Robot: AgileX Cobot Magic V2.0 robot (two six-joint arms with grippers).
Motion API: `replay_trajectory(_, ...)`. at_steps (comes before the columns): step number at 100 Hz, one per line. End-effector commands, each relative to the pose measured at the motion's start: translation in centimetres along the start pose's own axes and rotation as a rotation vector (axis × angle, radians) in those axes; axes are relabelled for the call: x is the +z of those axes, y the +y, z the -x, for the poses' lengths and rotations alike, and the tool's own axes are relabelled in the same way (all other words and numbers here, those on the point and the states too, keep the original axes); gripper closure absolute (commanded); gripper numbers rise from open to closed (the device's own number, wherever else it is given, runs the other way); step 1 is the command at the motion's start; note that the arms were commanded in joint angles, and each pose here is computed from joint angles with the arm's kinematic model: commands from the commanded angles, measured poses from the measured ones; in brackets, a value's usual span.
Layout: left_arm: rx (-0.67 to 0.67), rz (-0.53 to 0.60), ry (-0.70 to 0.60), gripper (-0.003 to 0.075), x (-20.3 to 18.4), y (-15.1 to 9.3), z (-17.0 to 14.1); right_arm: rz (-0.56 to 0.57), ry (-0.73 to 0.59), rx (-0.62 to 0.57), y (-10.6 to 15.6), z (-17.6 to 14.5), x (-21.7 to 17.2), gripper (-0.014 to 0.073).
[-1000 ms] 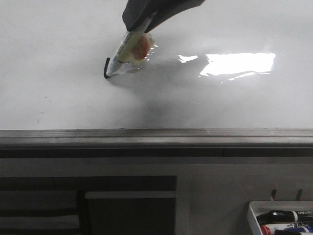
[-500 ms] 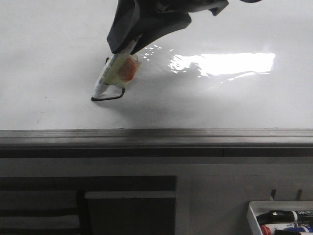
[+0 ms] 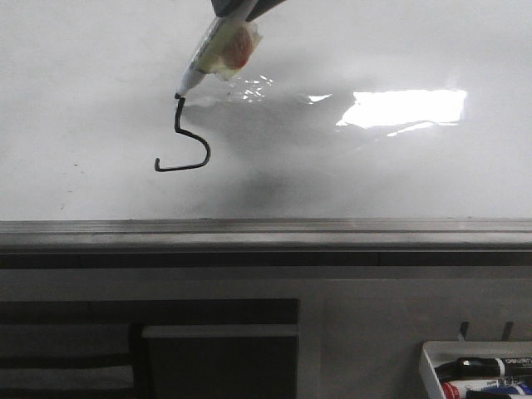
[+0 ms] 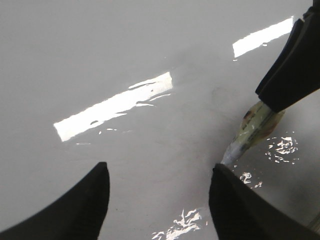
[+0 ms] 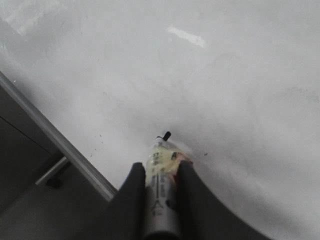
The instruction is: Write number 5 on whiteboard
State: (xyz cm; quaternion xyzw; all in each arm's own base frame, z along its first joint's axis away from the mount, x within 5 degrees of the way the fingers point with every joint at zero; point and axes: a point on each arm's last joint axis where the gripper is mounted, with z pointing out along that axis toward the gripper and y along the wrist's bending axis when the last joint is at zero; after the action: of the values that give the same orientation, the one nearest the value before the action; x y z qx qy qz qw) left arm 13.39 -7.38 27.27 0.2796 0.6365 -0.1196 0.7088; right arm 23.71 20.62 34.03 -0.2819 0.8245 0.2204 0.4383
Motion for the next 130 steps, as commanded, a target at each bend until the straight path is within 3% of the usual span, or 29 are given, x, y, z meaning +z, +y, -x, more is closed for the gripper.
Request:
replay_trajectory(1, -0.015, 0.009, -0.108, 0.0323, 0.1, 0.3, 1.6, -0.017, -0.140, -0.014, -0.2, 2.2, -1.3, 0.0657)
replay_trajectory(35, -0.015, 0.009, -0.108, 0.0323, 0.1, 0.3, 1.6, -0.063, -0.071, -0.023, -1.7, 1.7, -1.8, 0.0657)
replay_trajectory(66, 0.007, -0.005, -0.117, 0.0323, 0.1, 0.2, 1.7, -0.087, -0.112, -0.022, -2.2, 2.2, -3.2, 0.0656)
replay_trajectory(93, 0.208, -0.182, -0.156, 0.0323, 0.2, -1.8, 1.8, 0.028, -0.070, -0.081, 1.5, 1.7, -3.9, 0.0656)
replay_trajectory(116, 0.193, -0.394, -0.091, 0.0323, 2.2, -4.8, 0.0, 0.116, 0.005, -0.141, 4.3, 0.7, -3.7, 0.0656)
replay_trajectory(130, 0.166, -0.447, -0.053, 0.0323, 3.9, -5.6, -0.5, 0.133, 0.020, -0.151, 4.8, 0.5, -3.7, 0.0656)
